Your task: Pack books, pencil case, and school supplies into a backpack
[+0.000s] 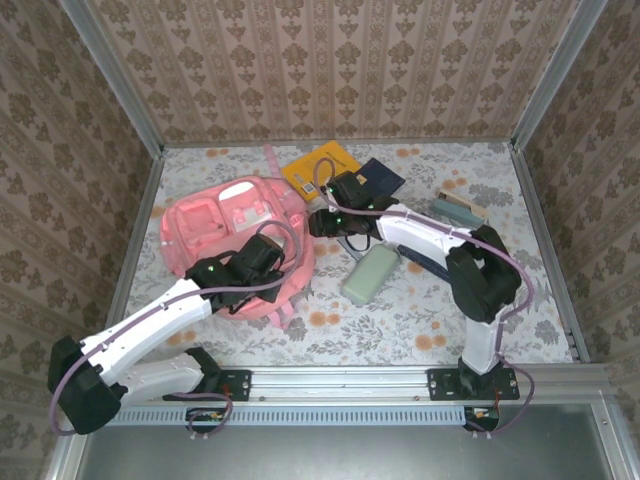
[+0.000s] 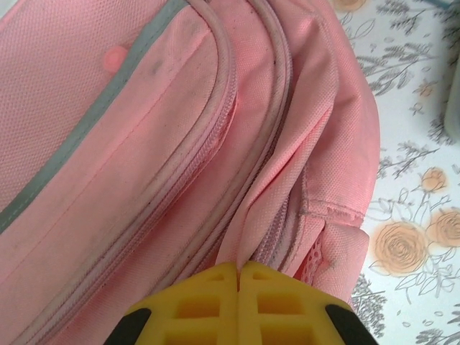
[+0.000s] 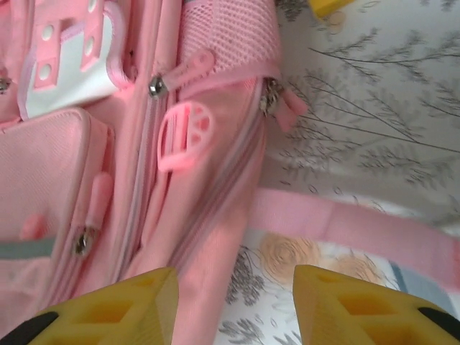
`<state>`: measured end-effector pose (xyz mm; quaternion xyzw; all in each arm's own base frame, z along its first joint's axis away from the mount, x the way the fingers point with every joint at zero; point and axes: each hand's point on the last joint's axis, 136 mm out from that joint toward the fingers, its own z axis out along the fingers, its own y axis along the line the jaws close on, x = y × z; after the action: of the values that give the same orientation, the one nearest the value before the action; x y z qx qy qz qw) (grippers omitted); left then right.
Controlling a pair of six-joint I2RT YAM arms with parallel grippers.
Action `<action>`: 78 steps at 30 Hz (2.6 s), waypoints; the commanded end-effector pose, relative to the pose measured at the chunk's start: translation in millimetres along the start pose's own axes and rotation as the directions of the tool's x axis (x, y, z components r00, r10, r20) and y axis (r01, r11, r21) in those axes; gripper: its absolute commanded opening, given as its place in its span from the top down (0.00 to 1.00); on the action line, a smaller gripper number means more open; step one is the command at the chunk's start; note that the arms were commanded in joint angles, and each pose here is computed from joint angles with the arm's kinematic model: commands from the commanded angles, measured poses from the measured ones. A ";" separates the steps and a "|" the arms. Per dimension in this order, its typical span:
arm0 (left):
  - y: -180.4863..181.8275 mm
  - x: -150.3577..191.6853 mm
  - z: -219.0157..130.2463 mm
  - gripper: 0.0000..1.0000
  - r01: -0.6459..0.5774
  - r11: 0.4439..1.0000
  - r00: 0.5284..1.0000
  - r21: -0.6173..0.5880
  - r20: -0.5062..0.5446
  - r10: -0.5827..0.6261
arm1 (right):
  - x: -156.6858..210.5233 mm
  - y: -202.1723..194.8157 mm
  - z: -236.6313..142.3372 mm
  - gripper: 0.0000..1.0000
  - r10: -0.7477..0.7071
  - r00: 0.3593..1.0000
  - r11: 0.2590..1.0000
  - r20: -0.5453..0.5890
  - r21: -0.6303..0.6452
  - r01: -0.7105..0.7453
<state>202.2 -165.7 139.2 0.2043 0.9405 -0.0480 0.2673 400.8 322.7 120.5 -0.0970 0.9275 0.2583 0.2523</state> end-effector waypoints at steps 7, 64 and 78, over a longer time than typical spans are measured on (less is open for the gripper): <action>7.5 -0.2 -11.5 1.00 0.026 0.999 0.999 -0.024 0.039 -0.025 | -37.1 8.7 58.2 0.40 0.116 0.991 0.983 -0.062 -0.139 -0.123; 38.7 -21.2 25.7 0.56 0.226 0.974 0.973 0.003 0.052 -0.226 | 39.4 36.9 -1.7 0.47 -0.037 0.997 0.985 0.074 -0.168 0.049; 36.6 9.2 77.7 0.50 0.072 0.993 0.987 -0.091 -0.137 -0.084 | 52.0 31.0 1.7 0.49 -0.060 0.986 0.973 0.158 -0.212 0.093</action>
<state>242.9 -141.9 70.2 0.1348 0.9695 -0.0186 0.2039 338.7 343.0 85.0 -0.1341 0.8831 0.3464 0.2865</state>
